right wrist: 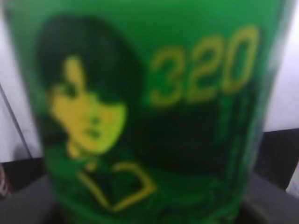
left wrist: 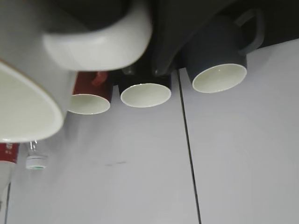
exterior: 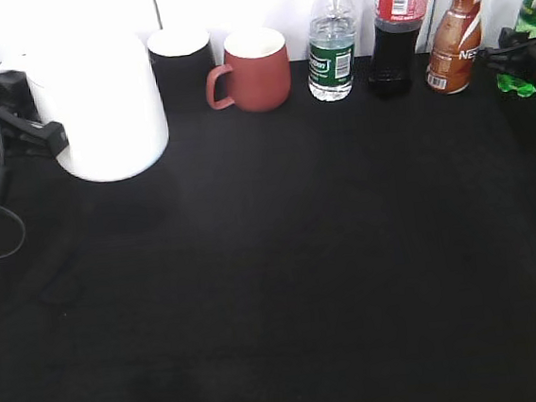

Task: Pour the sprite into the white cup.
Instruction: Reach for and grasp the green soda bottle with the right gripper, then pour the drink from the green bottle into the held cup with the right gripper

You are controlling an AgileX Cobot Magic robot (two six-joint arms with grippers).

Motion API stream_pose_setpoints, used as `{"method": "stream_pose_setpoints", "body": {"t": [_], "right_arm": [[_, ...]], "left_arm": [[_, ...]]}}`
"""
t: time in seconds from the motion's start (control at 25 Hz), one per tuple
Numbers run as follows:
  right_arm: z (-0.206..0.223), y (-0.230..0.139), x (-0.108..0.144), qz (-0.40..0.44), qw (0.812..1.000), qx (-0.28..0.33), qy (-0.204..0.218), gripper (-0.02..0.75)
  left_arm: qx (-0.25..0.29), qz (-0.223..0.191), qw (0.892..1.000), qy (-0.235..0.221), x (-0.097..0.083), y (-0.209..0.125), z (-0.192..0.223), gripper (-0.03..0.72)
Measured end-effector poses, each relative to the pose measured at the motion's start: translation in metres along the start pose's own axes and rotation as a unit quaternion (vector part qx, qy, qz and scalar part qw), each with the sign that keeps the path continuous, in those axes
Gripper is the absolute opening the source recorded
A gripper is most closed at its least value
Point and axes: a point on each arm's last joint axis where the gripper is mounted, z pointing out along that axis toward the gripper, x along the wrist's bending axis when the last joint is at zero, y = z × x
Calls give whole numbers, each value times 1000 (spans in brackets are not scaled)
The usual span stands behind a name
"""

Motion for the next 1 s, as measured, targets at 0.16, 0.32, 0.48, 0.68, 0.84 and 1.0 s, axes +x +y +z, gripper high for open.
{"method": "stream_pose_setpoints", "body": {"t": [0.16, 0.32, 0.48, 0.68, 0.84, 1.0], "right_arm": [[-6, 2, 0, -2, 1000, -11, 1, 407], [-54, 51, 5, -25, 997, -55, 41, 407], [-123, 98, 31, -52, 992, -50, 108, 398], [-177, 113, 107, -206, 943, -54, 257, 398], [-201, 105, 148, -370, 867, -102, 318, 397], [-204, 101, 153, -493, 794, -148, 323, 397]], "left_arm": [[0, 0, 1000, 0, 0, 0, 0, 65], [1, 8, 1000, -14, -3, 0, 0, 65], [4, -1, 999, -49, -10, -1, 0, 65], [7, 7, 995, -101, -32, 0, 0, 65], [46, 12, 992, -113, -41, -7, -1, 65], [94, 19, 989, -110, -40, -16, -2, 64]]}}
